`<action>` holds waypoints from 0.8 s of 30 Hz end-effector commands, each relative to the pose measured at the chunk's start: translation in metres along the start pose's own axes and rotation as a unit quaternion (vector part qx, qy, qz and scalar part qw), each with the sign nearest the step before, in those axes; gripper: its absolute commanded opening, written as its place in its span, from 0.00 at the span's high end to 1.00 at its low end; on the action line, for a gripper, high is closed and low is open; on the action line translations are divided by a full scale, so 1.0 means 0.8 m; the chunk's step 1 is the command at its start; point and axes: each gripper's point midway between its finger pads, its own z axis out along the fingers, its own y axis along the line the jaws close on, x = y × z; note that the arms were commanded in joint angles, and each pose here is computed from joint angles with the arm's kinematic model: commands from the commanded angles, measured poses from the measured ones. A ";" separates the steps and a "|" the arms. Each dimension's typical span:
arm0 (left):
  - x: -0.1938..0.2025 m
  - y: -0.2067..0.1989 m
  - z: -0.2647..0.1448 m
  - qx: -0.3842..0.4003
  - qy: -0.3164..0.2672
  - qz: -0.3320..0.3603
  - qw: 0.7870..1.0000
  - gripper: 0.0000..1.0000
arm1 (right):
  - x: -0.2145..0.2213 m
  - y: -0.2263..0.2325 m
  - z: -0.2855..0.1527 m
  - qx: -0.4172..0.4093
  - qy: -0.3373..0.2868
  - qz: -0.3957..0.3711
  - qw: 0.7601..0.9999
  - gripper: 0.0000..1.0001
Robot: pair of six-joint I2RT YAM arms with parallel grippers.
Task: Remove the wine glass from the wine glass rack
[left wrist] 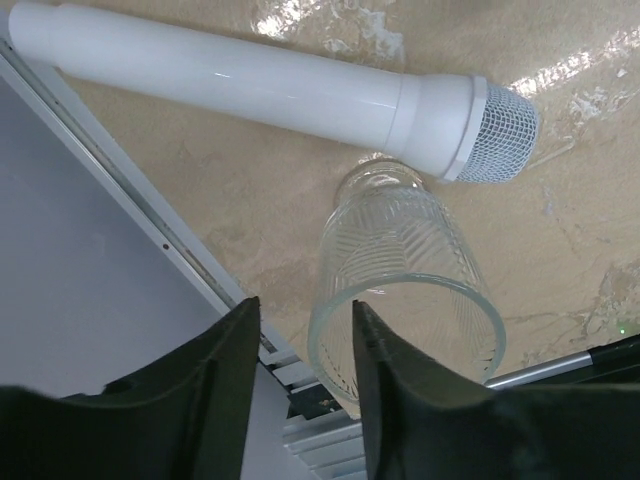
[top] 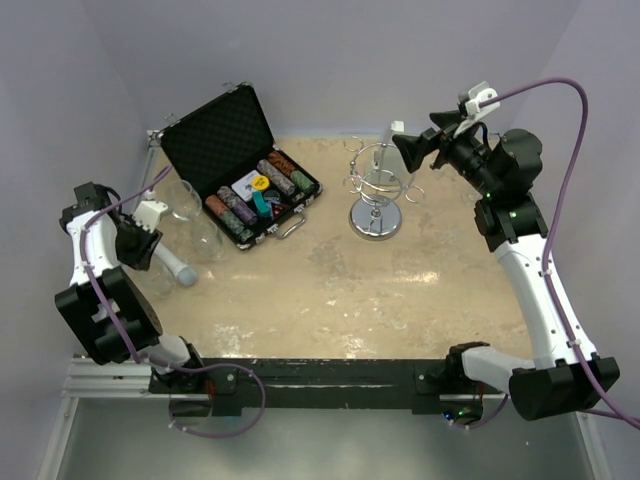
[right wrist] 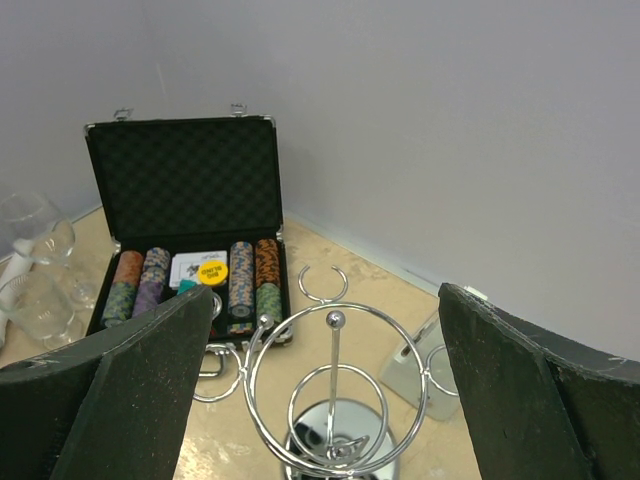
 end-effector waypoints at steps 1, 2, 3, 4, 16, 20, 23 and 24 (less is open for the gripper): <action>-0.017 0.015 -0.020 -0.030 -0.030 -0.001 0.999 0.48 | -0.006 -0.001 0.001 -0.003 -0.008 -0.011 1.000 0.02; -0.018 0.016 -0.022 -0.032 -0.032 0.000 0.999 0.45 | -0.005 0.000 0.001 -0.005 -0.007 -0.010 1.000 0.02; -0.019 0.015 -0.026 -0.032 -0.033 -0.001 0.999 0.43 | -0.003 -0.001 0.002 -0.005 -0.006 -0.011 1.000 0.02; -0.021 0.016 -0.029 -0.032 -0.035 -0.003 0.999 0.41 | -0.002 0.000 0.003 -0.006 -0.004 -0.010 1.000 0.02; -0.077 0.014 -0.121 -0.044 -0.115 -0.009 0.992 0.00 | 0.012 -0.059 -0.014 0.136 0.082 0.011 0.987 0.01; -0.156 0.018 -0.184 -0.055 -0.218 -0.016 0.974 0.00 | 0.023 -0.106 -0.030 0.261 0.087 0.050 0.960 0.01; -0.215 0.003 -0.217 -0.055 -0.278 -0.001 0.959 0.00 | 0.025 -0.123 -0.047 0.313 0.080 0.050 0.945 0.01; -0.236 -0.008 -0.224 -0.052 -0.296 0.009 0.954 0.00 | 0.028 -0.127 -0.052 0.325 0.082 0.049 0.941 0.01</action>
